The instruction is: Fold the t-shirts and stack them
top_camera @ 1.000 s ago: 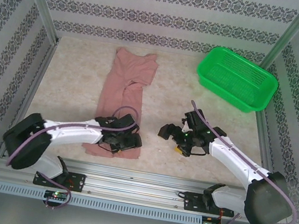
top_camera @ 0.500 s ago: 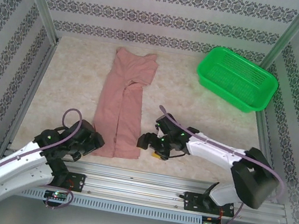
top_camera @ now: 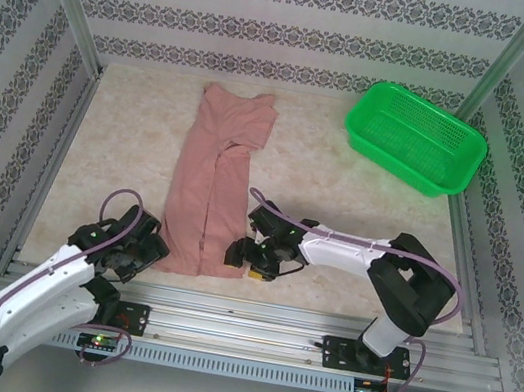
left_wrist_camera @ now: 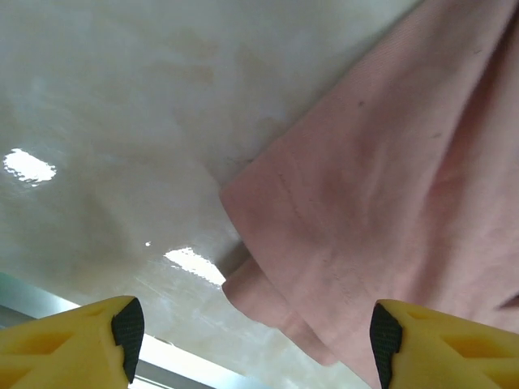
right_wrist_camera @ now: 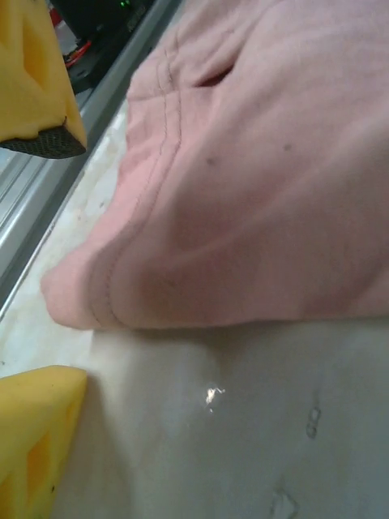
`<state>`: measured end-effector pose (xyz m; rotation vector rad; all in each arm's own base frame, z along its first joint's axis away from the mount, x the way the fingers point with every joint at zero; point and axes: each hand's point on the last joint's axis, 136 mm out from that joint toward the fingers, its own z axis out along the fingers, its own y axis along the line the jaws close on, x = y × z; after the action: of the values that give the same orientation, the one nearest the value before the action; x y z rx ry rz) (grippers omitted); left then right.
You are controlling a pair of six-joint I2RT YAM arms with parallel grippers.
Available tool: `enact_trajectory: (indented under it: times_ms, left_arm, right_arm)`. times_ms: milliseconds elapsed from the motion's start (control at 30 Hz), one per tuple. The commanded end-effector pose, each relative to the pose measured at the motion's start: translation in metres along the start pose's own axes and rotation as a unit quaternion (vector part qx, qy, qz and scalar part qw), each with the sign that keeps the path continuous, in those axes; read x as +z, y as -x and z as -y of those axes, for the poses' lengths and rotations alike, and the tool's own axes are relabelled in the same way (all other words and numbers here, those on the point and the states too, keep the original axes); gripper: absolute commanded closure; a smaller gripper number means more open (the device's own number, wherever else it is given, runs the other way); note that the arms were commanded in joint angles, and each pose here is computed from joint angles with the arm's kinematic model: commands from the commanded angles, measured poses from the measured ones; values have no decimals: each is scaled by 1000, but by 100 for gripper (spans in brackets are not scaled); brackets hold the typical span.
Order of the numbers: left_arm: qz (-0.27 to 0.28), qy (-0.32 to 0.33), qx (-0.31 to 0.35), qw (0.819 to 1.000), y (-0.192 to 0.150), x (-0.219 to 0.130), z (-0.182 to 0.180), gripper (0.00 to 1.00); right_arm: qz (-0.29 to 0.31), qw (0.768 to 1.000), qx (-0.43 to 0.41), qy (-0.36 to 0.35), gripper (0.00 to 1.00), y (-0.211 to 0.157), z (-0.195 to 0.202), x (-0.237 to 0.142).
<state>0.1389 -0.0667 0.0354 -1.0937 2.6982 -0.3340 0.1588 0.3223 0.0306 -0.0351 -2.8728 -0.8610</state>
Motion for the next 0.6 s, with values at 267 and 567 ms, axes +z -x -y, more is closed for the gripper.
enact_trajectory:
  times_ms: [267, 567]
  left_arm:
    - [-40, -87, 39, 995, -6, 28, 46, 30]
    - [-46, -96, 63, 992, -6, 30, 57, 57]
  right_arm:
    - [-2, 1000, -22, -9, 37, 9, -16, 19]
    - [-16, 999, -28, -17, 63, 10, -26, 31]
